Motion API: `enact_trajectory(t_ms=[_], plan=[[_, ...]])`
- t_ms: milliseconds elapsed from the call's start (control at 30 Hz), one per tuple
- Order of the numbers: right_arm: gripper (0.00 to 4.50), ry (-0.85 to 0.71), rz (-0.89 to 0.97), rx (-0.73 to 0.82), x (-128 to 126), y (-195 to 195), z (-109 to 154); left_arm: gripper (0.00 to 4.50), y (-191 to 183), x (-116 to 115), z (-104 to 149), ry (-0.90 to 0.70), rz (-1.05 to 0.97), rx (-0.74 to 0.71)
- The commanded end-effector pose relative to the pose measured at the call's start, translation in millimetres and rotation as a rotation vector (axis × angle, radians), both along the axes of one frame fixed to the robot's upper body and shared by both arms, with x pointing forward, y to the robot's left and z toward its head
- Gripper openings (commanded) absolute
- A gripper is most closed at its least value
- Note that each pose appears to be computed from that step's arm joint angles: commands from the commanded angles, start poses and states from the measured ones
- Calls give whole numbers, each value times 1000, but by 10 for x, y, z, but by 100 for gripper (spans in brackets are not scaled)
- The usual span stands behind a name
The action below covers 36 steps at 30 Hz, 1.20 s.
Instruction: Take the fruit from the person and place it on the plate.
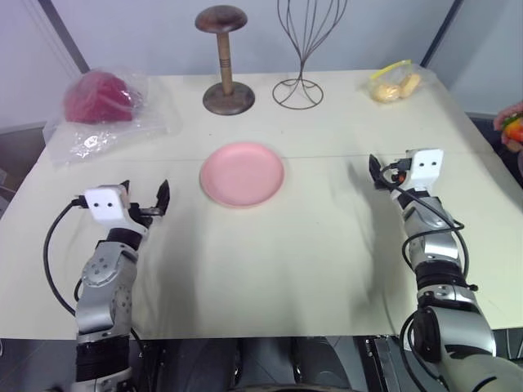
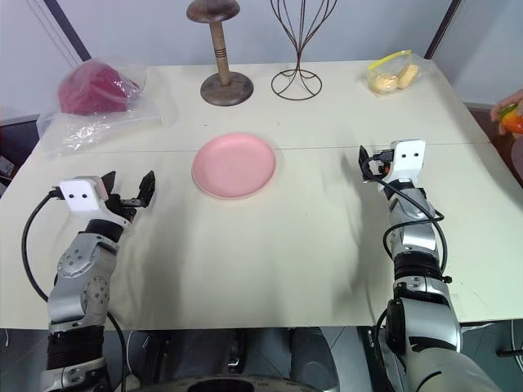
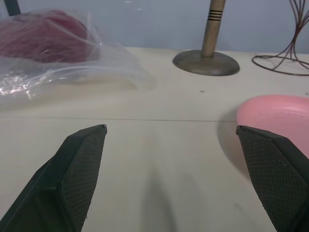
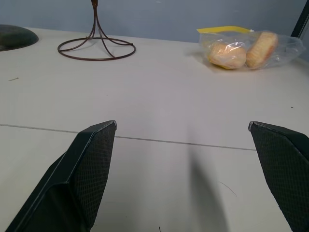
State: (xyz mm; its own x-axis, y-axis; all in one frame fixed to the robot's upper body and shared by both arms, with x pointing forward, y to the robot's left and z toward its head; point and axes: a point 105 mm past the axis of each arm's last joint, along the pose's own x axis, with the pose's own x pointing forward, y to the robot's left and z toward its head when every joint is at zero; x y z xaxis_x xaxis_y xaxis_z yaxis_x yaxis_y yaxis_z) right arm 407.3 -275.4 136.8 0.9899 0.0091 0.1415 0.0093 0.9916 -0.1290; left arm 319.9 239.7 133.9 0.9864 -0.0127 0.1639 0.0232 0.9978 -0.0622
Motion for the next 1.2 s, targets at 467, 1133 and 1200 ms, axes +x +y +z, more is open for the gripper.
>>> enact_trajectory(t_ms=[467,1133,1200], plan=[[447,-49,153,0,-108,60,152,450,-26,-19,187,-74,-5,19],[447,55,496,90,-489,418,193,450,-332,-167,99,-19,-253,-5],[447,57,495,90,-484,416,188,450,-324,-166,89,-17,-250,-5]])
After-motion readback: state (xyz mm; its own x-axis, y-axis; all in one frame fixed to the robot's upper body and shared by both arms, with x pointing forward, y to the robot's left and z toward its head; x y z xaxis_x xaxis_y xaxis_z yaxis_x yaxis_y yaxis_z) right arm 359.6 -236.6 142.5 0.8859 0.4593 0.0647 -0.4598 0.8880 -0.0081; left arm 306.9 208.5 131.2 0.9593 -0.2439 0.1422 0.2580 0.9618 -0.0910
